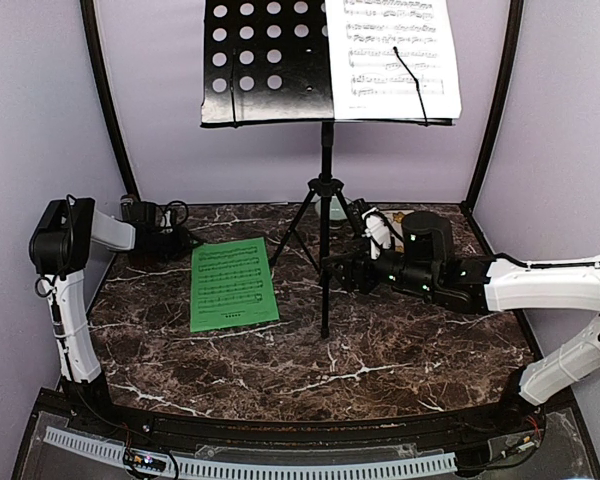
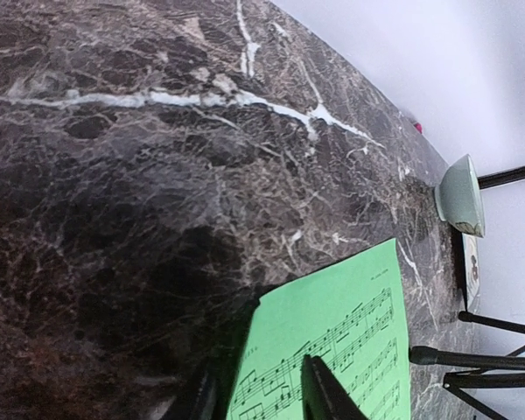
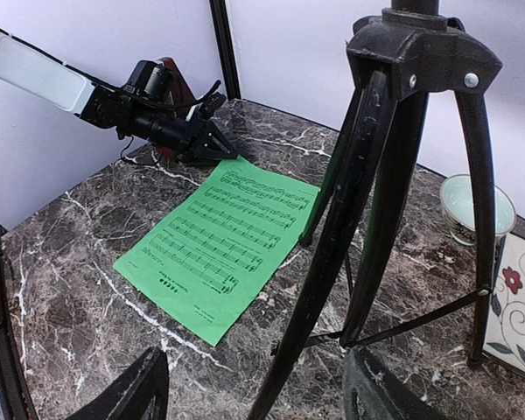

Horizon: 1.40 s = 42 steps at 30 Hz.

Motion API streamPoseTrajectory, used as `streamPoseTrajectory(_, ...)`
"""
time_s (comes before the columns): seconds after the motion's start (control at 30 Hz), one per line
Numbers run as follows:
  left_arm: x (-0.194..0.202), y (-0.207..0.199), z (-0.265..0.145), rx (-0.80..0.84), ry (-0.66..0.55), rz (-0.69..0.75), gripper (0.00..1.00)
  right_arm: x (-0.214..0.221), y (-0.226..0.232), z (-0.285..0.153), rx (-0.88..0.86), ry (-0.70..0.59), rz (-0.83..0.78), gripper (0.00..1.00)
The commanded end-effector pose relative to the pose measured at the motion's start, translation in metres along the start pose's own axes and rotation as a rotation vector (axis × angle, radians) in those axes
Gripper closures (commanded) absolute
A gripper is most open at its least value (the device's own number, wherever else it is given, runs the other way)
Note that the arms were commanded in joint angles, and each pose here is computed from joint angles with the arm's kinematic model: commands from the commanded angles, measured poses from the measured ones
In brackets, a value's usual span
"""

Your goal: Set up the instrument practice props

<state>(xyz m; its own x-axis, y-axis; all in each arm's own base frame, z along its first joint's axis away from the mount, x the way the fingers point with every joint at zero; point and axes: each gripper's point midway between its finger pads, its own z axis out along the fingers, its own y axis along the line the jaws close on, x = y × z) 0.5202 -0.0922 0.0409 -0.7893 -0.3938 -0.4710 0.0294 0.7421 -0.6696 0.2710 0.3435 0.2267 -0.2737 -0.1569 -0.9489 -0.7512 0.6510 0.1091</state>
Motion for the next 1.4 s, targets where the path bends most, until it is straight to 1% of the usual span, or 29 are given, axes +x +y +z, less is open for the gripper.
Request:
streamPoseTrajectory(0.0, 0.001, -0.018, 0.000, 0.096, -0.003, 0.001, 0.70, -0.020, 0.004, -0.006, -0.004, -0.056, -0.010, 0.31)
streamPoseTrajectory(0.1, 0.002, -0.021, -0.002, 0.094, -0.004, 0.021, 0.78, -0.021, 0.004, -0.006, -0.006, -0.057, -0.011, 0.31)
streamPoseTrajectory(0.27, -0.003, -0.038, -0.019, 0.045, -0.029, 0.103, 1.00, -0.027, 0.005, -0.009, -0.007, -0.071, -0.019, 0.31)
streamPoseTrajectory(0.47, -0.005, -0.074, -0.055, 0.010, -0.070, 0.236, 1.00, -0.040, 0.008, -0.015, -0.018, -0.105, -0.042, 0.31)
streamPoseTrajectory(0.67, 0.000, -0.138, -0.111, 0.023, -0.125, 0.416, 1.00, -0.058, 0.014, -0.026, -0.042, -0.145, -0.108, 0.29)
streamPoseTrajectory(0.77, 0.012, -0.172, -0.136, 0.069, -0.104, 0.498, 1.00, -0.068, 0.018, -0.029, -0.058, -0.158, -0.159, 0.26)
streamPoseTrajectory(0.87, 0.025, -0.204, -0.160, 0.125, -0.084, 0.601, 1.00, -0.078, 0.022, -0.031, -0.069, -0.166, -0.208, 0.20)
streamPoseTrajectory(0.97, 0.044, -0.234, -0.179, 0.212, -0.049, 0.679, 1.00, -0.090, 0.029, -0.033, -0.094, -0.172, -0.263, 0.12)
streamPoseTrajectory(1.0, 0.053, -0.244, -0.185, 0.244, -0.037, 0.715, 1.00, -0.093, 0.031, -0.033, -0.101, -0.172, -0.281, 0.08)
streamPoseTrajectory(1.07, 0.078, -0.266, -0.196, 0.322, -0.007, 0.801, 1.00, -0.098, 0.035, -0.035, -0.117, -0.169, -0.321, 0.03)
streamPoseTrajectory(1.17, 0.118, -0.300, -0.219, 0.454, 0.029, 0.914, 1.00, -0.105, 0.044, -0.043, -0.159, -0.181, -0.385, 0.01)
streamPoseTrajectory(1.3, 0.150, -0.329, -0.248, 0.567, 0.079, 0.968, 1.00, -0.114, 0.060, -0.052, -0.239, -0.195, -0.457, 0.00)
streamPoseTrajectory(1.37, 0.164, -0.343, -0.261, 0.617, 0.112, 0.997, 1.00, -0.114, 0.076, -0.052, -0.279, -0.179, -0.498, 0.00)
